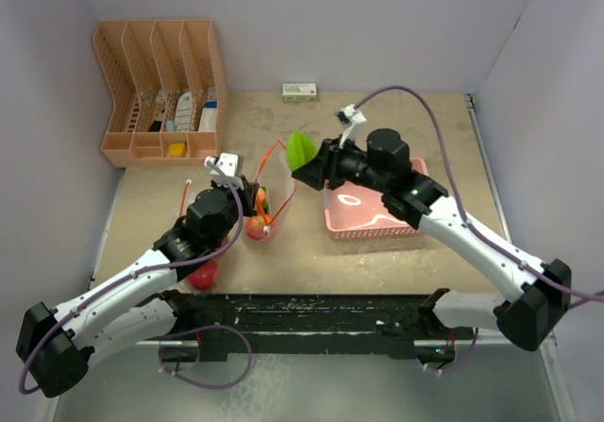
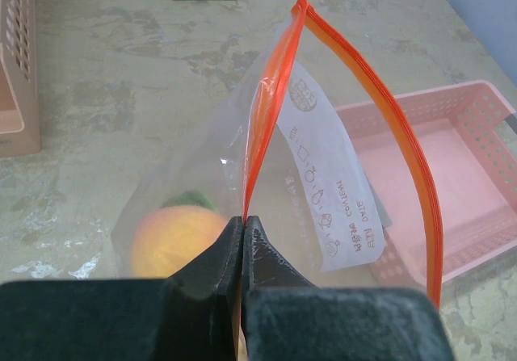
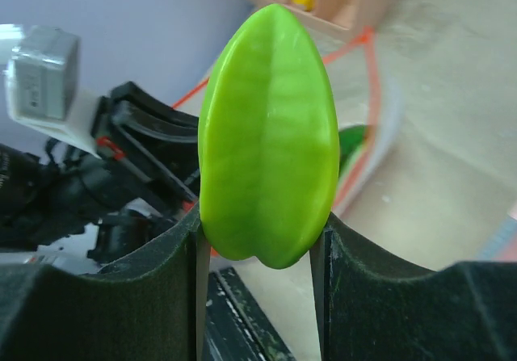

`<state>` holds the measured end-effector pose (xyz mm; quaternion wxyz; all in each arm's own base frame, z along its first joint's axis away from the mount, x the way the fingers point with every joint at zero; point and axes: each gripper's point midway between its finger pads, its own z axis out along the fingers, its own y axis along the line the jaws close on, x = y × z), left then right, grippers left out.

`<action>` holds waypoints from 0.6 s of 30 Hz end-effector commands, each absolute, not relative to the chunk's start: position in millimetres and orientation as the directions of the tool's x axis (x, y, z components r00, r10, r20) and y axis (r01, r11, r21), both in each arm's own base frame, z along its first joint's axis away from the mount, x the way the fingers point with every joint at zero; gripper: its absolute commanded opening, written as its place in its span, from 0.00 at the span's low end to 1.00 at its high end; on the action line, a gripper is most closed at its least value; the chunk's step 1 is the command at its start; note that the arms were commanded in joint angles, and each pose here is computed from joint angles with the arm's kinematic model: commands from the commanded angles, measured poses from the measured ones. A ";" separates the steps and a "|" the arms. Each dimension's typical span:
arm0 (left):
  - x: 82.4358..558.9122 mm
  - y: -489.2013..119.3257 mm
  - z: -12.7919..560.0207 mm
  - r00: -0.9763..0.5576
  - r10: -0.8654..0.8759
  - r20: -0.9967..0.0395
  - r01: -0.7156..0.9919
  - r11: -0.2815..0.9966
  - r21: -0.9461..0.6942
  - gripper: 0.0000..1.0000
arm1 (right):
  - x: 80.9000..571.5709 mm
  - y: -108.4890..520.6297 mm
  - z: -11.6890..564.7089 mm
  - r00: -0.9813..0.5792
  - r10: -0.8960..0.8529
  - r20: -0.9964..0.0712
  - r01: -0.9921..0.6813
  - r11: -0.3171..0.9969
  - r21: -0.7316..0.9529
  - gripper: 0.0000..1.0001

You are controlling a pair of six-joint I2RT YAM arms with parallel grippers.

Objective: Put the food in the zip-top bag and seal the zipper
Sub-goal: Place the fake fruit in the zipper food storage bag.

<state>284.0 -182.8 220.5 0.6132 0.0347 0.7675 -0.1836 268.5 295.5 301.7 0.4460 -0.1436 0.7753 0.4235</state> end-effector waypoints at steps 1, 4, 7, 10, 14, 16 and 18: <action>287.0 -189.3 259.8 -0.190 -0.248 -0.950 0.306 0.904 -0.297 0.00 | 258.7 346.8 352.4 -0.507 0.203 -0.838 -0.739 0.398 0.543 0.00; 285.1 -188.1 270.8 -0.175 -0.252 -0.952 0.316 0.901 -0.296 0.00 | 265.7 358.7 340.0 -0.560 0.235 -0.795 -0.701 0.377 0.605 0.01; 283.1 -184.0 278.2 -0.160 -0.254 -0.954 0.313 0.903 -0.293 0.00 | 277.0 359.2 319.4 -0.589 0.252 -0.768 -0.647 0.424 0.634 0.01; 280.2 -181.0 285.5 -0.145 -0.265 -0.953 0.317 0.900 -0.299 0.00 | 286.1 358.9 295.7 -0.612 0.244 -0.753 -0.599 0.479 0.642 0.01; 278.6 -179.2 289.9 -0.136 -0.269 -0.953 0.318 0.900 -0.300 0.00 | 291.6 357.0 277.8 -0.626 0.221 -0.748 -0.555 0.548 0.626 0.01; 278.8 -178.6 289.3 -0.136 -0.269 -0.954 0.315 0.901 -0.299 0.00 | 288.9 354.9 276.9 -0.614 0.211 -0.761 -0.555 0.570 0.606 0.02; 279.7 -179.1 287.5 -0.136 -0.268 -0.954 0.313 0.902 -0.298 0.00 | 284.3 353.9 275.8 -0.604 0.187 -0.775 -0.563 0.587 0.581 0.03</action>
